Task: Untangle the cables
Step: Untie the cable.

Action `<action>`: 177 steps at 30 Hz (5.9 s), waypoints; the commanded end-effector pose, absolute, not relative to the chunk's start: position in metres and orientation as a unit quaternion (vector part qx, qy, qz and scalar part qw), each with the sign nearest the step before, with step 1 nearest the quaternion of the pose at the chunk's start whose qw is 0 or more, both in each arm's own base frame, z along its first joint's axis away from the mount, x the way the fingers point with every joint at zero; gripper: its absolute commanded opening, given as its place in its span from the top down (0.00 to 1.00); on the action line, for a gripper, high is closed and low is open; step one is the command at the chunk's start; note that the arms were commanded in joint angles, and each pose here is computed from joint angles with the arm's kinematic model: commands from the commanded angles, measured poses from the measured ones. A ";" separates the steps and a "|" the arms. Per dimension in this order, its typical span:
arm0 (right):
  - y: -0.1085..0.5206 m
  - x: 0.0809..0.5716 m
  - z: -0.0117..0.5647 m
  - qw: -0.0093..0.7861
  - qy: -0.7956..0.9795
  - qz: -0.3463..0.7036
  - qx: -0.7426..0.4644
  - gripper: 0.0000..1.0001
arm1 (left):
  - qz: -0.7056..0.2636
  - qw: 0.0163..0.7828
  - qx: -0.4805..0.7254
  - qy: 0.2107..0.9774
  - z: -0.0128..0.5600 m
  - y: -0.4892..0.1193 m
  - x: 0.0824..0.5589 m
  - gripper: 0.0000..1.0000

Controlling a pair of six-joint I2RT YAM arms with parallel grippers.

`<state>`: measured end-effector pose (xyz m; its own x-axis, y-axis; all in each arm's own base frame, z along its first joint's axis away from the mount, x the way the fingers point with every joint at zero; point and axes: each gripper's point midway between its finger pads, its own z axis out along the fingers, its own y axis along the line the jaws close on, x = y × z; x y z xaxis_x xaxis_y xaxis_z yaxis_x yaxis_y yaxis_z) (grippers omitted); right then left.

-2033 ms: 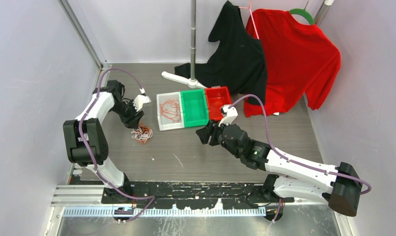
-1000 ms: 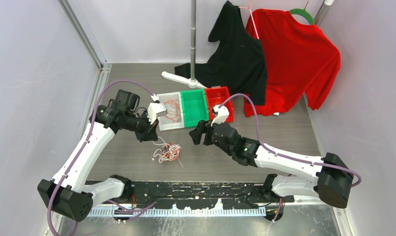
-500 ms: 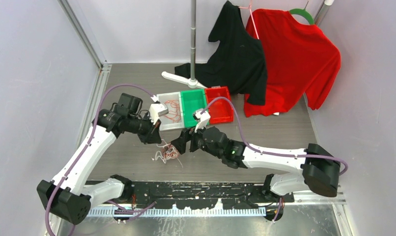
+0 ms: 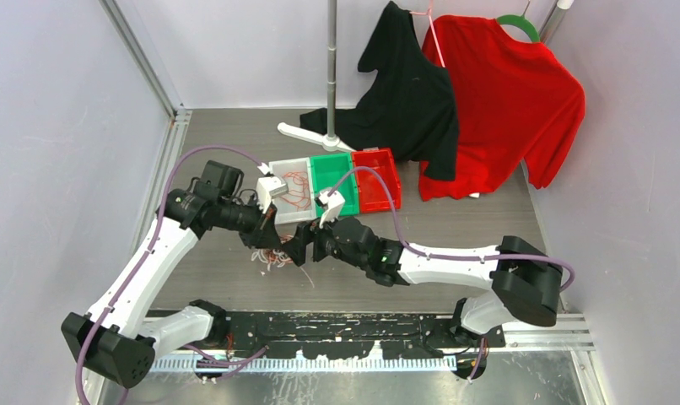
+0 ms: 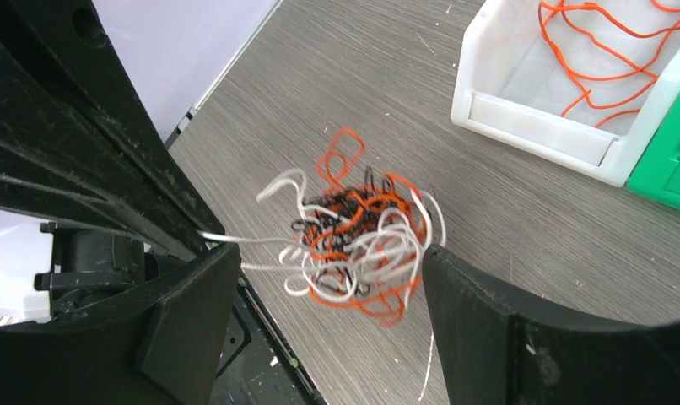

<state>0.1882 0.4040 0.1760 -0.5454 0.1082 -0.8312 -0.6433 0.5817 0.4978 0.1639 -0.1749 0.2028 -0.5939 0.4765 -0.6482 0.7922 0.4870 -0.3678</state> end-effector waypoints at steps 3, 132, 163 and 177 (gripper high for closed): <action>0.422 0.195 0.213 0.469 0.740 0.457 -0.155 0.17 | -0.375 0.267 0.389 0.798 0.235 -0.190 0.163 1.00; 0.338 0.165 0.098 0.387 0.789 0.475 -0.037 0.99 | -0.285 0.188 0.502 0.795 0.122 -0.238 0.184 1.00; 0.146 0.195 0.261 0.637 0.711 0.290 0.068 0.99 | -0.070 0.226 0.593 0.769 0.126 -0.109 0.175 1.00; 0.145 0.193 0.373 0.676 0.676 0.294 0.030 0.99 | -0.053 0.242 0.591 0.767 0.103 -0.096 0.164 0.97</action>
<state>0.1930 0.1387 0.3551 -0.0989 0.4690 -0.8776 -0.3234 0.8189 0.4741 0.1545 -0.0800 0.0724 -0.1963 0.9238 -0.3287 0.9491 0.2632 0.1731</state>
